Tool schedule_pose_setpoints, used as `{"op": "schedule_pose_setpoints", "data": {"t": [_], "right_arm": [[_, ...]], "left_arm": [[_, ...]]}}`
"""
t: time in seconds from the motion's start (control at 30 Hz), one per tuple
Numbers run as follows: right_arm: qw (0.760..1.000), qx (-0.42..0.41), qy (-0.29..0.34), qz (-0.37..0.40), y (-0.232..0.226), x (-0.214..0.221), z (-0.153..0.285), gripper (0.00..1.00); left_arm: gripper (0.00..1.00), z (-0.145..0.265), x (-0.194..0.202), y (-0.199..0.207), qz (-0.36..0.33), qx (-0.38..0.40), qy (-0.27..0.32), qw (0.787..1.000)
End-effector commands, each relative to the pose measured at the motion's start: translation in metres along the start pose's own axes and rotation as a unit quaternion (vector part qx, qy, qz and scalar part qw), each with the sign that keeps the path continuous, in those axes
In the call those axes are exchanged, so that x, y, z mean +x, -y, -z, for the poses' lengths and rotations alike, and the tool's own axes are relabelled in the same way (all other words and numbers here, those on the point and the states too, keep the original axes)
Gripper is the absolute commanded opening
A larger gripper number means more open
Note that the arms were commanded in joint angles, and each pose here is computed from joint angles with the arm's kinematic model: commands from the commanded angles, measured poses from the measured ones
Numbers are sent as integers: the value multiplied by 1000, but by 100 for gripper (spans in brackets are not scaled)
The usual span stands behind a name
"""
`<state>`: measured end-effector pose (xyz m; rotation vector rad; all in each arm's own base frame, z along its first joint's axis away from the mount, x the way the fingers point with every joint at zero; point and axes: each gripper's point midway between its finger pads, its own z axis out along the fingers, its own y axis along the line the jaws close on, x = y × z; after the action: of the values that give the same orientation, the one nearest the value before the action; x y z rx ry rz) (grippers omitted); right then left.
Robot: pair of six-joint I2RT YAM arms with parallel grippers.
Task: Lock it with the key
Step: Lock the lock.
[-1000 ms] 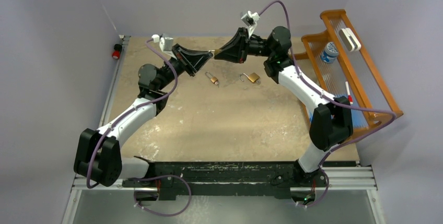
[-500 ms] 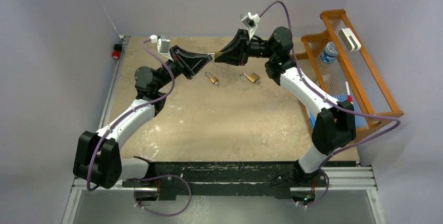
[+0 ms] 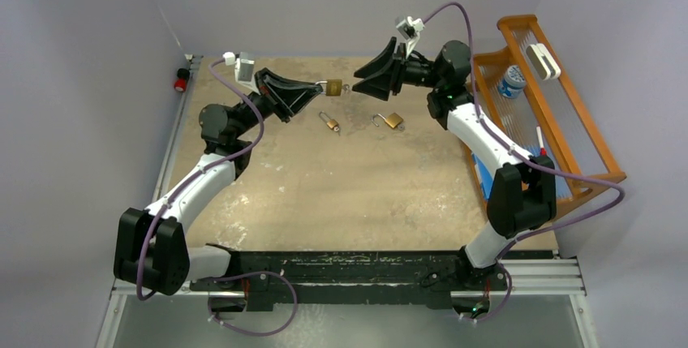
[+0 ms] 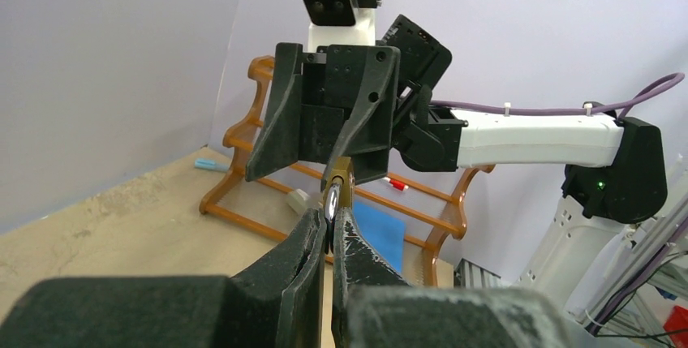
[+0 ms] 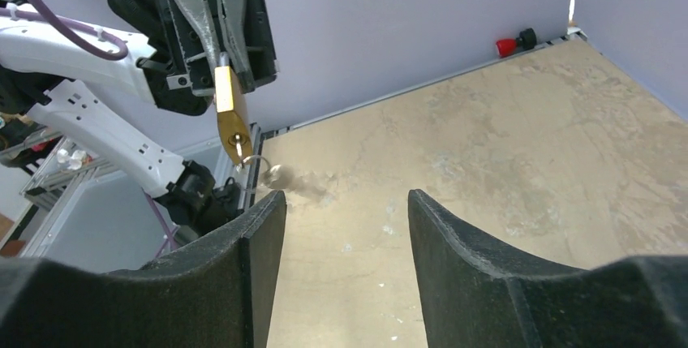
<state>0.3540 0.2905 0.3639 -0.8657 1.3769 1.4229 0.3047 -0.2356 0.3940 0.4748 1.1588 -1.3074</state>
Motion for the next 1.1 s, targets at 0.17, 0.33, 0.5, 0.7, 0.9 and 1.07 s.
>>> {"op": "schedule_pose_setpoints", "data": {"t": [0.17,0.33,0.5,0.7,0.9,1.07], "right_arm": [[997,-42,23,62,-32,-27,3,58],[995,-68,22,71,-47,-29,6,60],[994,-80,22,70,-52,-29,6,59],[993,-90,21,72,-56,-30,2,58],[993,-98,15,68,-58,-26,-10,53],[992,-102,14,68,-60,-26,-15,41]], "left_arm": [[0,-5,-32,25,-42,37,31,998],[0,-6,-31,19,-44,28,28,998],[0,-7,-30,17,-40,26,28,998],[0,-7,-28,15,-36,24,25,999],[0,-7,-27,14,-36,23,24,999],[0,-7,-26,13,-35,22,23,999]]}}
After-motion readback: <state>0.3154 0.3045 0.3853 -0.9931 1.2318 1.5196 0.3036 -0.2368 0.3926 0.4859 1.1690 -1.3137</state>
